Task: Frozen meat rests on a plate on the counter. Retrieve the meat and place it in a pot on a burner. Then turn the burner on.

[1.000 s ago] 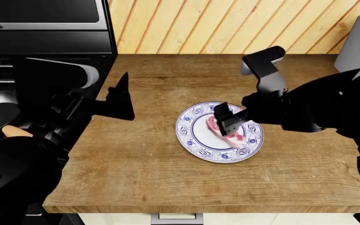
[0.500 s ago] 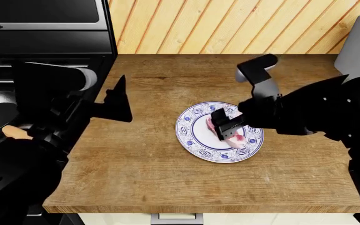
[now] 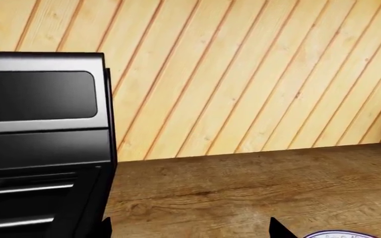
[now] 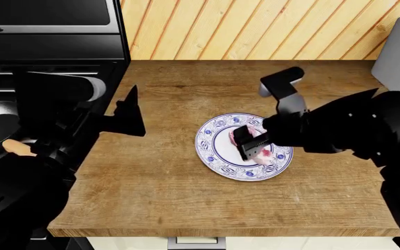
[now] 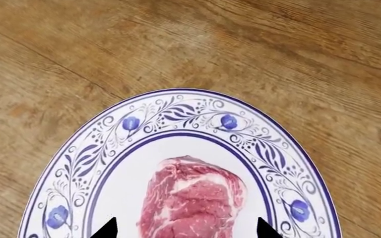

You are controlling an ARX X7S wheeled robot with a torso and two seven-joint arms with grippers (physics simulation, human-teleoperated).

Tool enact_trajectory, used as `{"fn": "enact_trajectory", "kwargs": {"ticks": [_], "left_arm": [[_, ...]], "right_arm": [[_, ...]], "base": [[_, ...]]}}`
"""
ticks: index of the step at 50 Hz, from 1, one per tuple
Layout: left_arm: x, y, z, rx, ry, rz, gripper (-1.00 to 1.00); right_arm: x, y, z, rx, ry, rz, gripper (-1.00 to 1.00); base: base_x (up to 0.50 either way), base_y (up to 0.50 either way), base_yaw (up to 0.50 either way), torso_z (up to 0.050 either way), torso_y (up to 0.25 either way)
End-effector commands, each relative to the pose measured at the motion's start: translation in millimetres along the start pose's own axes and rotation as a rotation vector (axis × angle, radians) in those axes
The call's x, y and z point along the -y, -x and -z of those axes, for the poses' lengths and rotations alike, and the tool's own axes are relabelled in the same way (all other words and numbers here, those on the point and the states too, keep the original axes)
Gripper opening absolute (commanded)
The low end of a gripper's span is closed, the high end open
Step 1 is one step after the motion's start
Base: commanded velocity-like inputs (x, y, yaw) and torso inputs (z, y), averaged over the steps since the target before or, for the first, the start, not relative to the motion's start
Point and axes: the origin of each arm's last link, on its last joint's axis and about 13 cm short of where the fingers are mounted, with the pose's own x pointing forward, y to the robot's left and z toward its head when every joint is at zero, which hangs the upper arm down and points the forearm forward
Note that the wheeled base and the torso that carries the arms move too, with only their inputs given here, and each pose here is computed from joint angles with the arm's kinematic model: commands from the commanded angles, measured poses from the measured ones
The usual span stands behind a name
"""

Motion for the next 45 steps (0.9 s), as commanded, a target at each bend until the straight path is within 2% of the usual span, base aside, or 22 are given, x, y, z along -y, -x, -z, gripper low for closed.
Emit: {"fn": "enact_trajectory", "kwargs": {"ticks": [1, 45], "left_arm": [[-0.8, 0.1, 1.4, -0.003, 0.008, -0.005, 1.00], [-2.3, -0.4, 4.9, -0.010, 0.020, -0.012, 1.00]], "right_arm": [[0.3, -4.2, 2.5, -0.017, -0.003, -0.002, 1.00], [-0.4, -15.0, 12.2, -0.058, -0.004, -0.012, 1.00]], "base": [[0.00, 0.00, 0.00, 0.000, 0.000], [0.00, 0.00, 0.00, 0.000, 0.000]]}}
